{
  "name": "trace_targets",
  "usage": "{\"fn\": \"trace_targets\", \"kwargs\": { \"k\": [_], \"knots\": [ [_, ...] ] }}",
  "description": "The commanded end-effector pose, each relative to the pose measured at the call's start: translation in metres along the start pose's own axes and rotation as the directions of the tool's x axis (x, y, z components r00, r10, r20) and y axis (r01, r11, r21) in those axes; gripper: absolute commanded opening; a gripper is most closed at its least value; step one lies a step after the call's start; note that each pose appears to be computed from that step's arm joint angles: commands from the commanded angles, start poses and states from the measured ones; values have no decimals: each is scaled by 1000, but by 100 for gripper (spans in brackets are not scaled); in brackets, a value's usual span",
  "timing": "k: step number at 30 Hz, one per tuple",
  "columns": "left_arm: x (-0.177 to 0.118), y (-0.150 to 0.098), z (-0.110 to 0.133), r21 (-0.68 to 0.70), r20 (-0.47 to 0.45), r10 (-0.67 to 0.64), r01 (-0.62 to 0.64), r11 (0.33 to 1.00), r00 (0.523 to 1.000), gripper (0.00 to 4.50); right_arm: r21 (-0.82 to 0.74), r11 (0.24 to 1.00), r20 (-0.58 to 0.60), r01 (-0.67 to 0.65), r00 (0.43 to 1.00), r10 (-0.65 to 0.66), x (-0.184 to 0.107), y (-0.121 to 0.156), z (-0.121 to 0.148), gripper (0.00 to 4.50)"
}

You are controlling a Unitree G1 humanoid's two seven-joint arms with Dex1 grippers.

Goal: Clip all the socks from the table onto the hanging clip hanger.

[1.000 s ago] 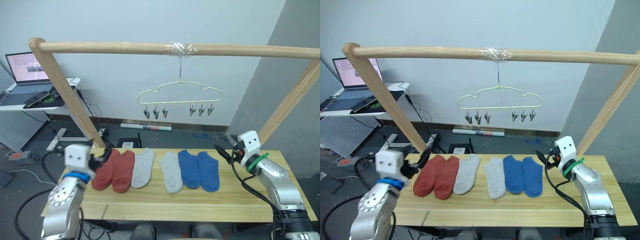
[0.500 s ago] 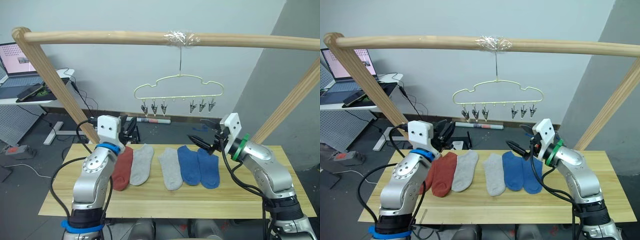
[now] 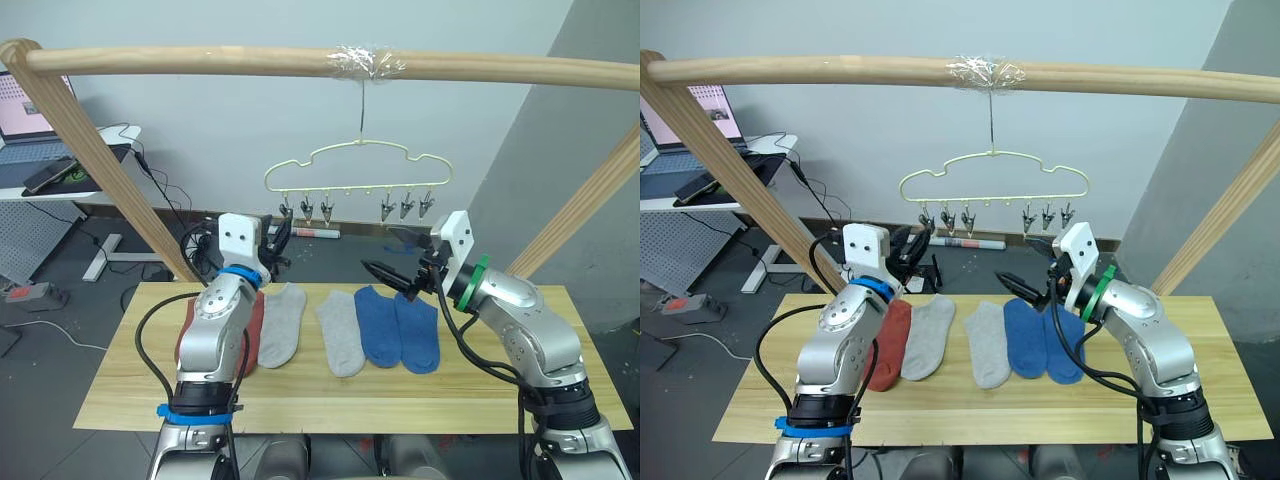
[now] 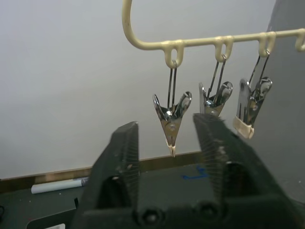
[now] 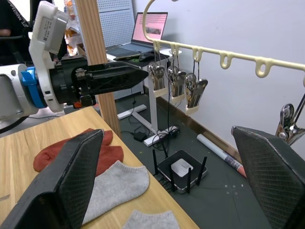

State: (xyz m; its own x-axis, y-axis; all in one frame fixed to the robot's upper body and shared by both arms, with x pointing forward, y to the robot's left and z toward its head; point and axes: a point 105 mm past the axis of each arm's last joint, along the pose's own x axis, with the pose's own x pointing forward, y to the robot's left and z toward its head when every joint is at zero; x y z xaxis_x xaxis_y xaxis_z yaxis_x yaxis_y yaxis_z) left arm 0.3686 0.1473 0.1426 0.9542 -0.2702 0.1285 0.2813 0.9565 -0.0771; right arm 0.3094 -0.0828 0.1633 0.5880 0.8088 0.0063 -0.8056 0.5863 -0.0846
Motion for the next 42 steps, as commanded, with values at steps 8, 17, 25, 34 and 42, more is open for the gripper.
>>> {"fn": "trace_targets", "kwargs": {
  "k": [8,17,25,34,42],
  "knots": [
    [8,2,14,14,58,4,-5,1000,998,336,-35,999,53,-3,999,5,1,4,18,450],
    [16,8,15,15,75,16,-17,1000,997,336,-18,1000,71,-11,997,13,4,7,23,450],
    [25,9,24,9,116,6,-7,1000,993,336,-23,1000,77,-22,997,24,5,11,27,450],
    [29,3,27,9,133,-27,26,1000,991,336,-22,999,101,-40,994,43,7,16,33,450],
    [30,1,28,23,136,-56,53,998,989,319,-20,999,105,-33,994,35,8,14,34,450]
  ]
}}
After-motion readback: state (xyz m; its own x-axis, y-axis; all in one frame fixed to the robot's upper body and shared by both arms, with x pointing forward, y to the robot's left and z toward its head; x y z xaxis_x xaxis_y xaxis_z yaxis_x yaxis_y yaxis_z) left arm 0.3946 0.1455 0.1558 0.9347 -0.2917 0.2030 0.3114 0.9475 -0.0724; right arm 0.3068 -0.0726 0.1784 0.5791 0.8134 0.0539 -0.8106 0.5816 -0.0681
